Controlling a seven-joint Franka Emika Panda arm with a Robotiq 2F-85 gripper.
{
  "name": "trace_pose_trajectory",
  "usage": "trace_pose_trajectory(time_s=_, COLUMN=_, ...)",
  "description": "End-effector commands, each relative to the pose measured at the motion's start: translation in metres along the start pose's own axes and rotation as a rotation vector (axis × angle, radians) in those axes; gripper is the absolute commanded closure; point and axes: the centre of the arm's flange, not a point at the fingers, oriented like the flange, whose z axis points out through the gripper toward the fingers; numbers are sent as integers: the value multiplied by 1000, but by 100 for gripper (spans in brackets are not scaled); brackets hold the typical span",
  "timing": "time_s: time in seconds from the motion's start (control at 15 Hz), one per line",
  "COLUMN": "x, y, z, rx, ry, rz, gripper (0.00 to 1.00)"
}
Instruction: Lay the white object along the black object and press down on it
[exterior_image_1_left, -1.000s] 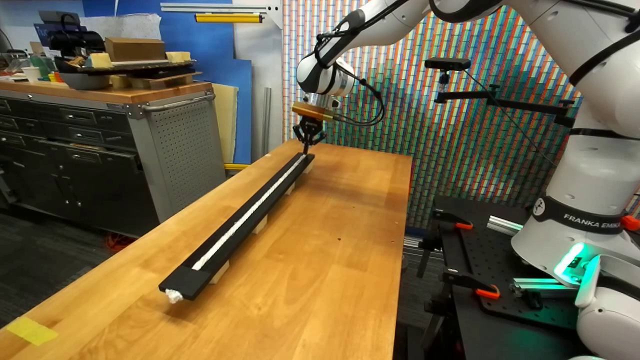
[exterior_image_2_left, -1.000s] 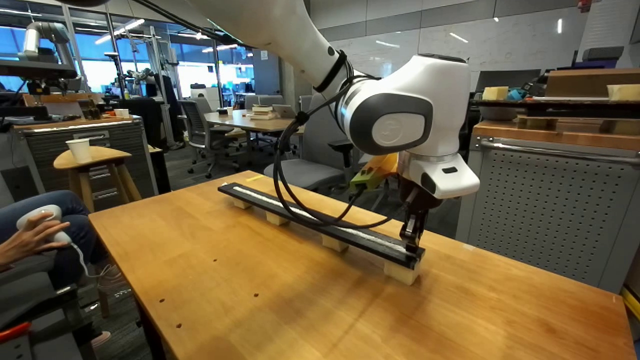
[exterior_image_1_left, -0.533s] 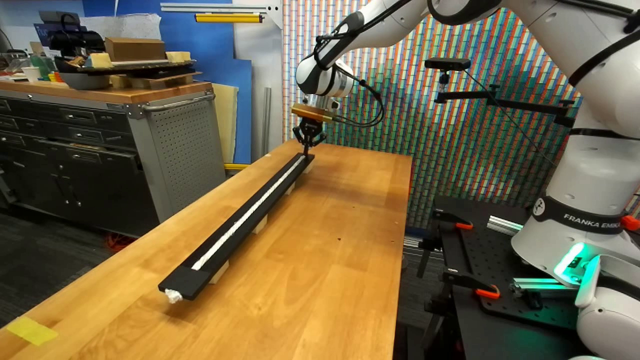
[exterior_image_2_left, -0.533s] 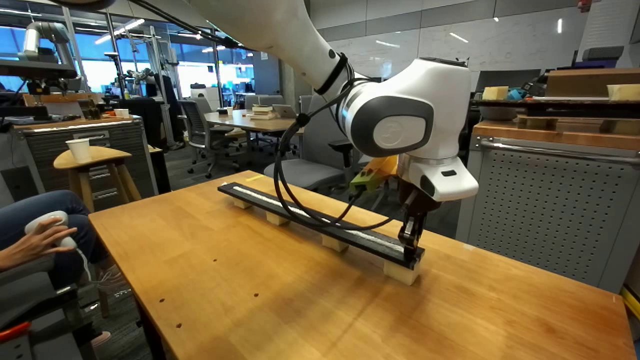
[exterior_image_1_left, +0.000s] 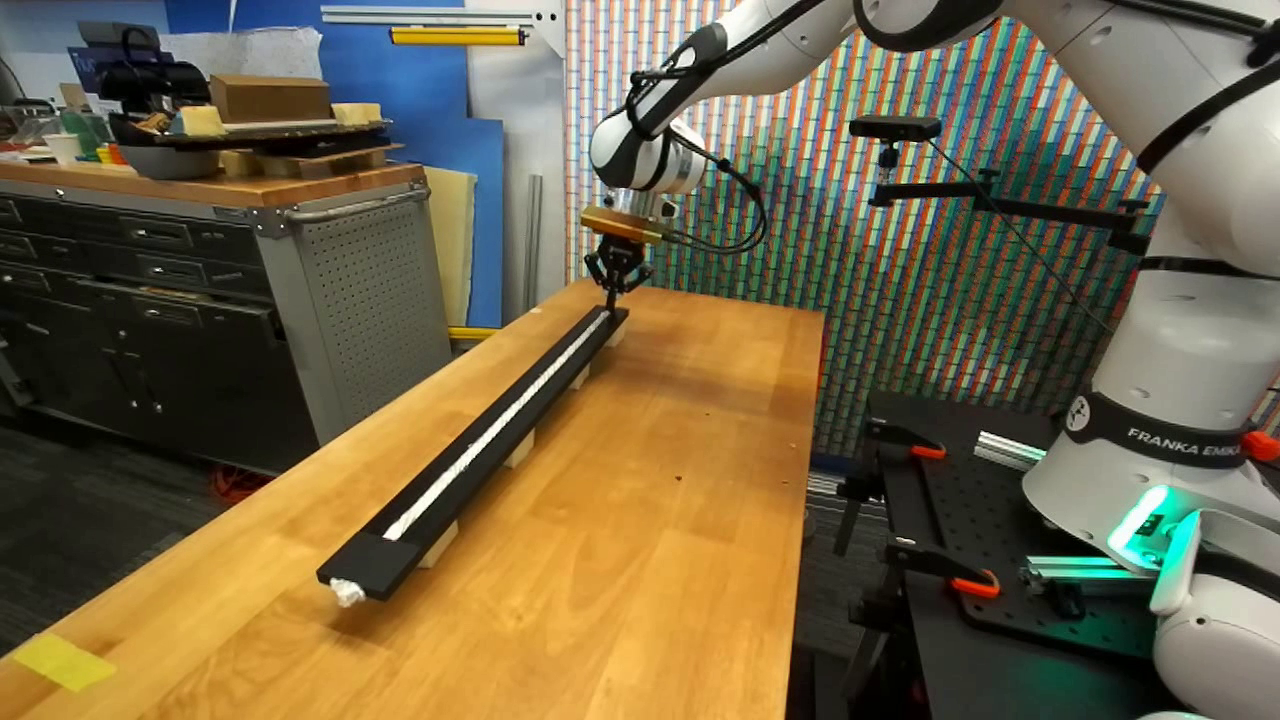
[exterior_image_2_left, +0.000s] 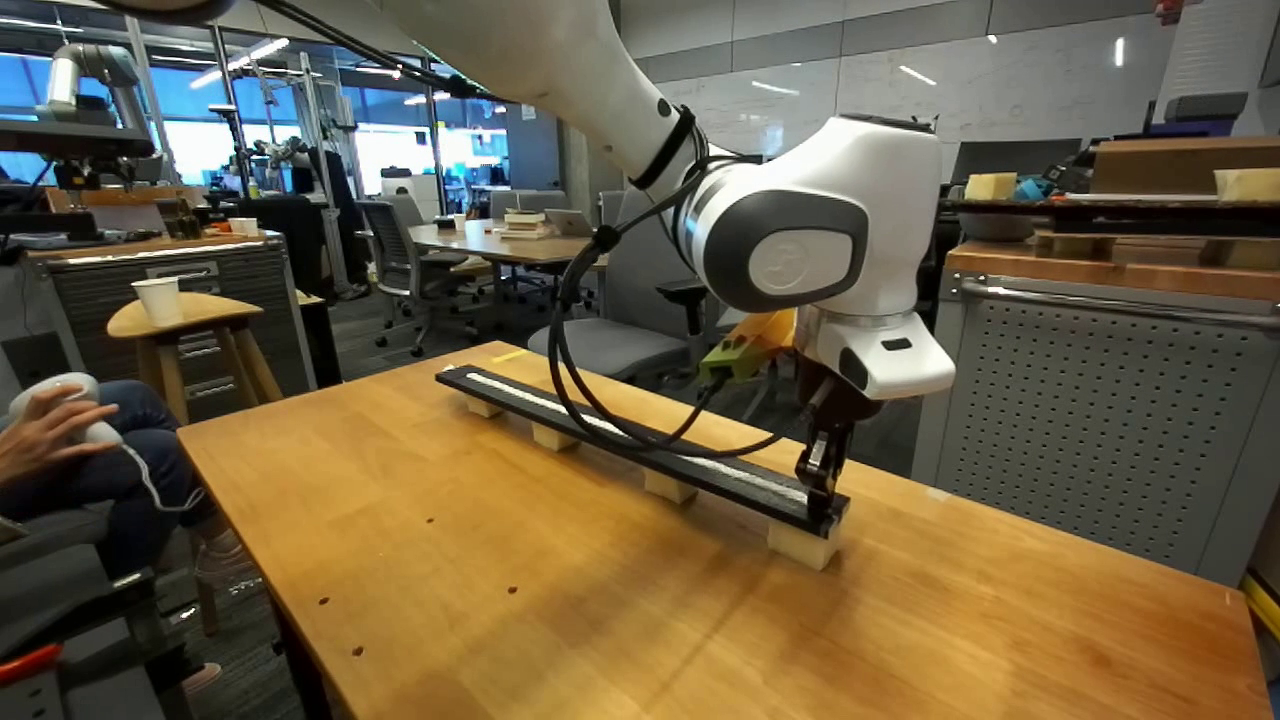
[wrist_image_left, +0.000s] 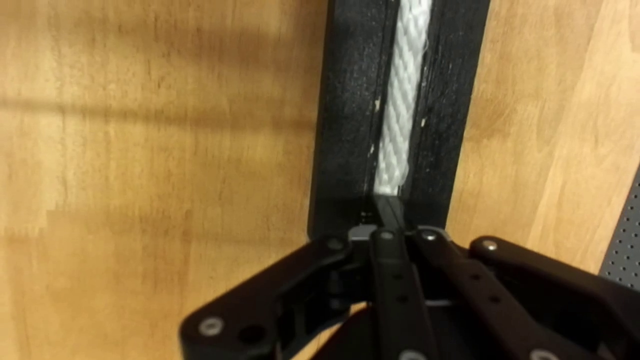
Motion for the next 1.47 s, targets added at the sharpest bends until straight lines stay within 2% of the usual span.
trace_pose_trajectory(time_s=0.0, x=-24, y=-4, z=-16, rx=6, ry=22, rz=2, gripper=100)
trace_pose_trajectory(time_s=0.33, x=-72, y=-14, z=-41, rx=27, ry=54, rz=-67, gripper=100)
trace_pose_trajectory(time_s=0.73, x=-133, y=-29, z=-53, rx=-64, ry=51, rz=-213, gripper=100)
trace_pose_trajectory(time_s=1.0, x=-168, y=-37, z=-58, rx=-156, ry=49, rz=-316, gripper=100)
trace_pose_trajectory(time_s=1.4, x=-223, y=-44, z=-70, rx=-229, ry=122, rz=-474, gripper=100)
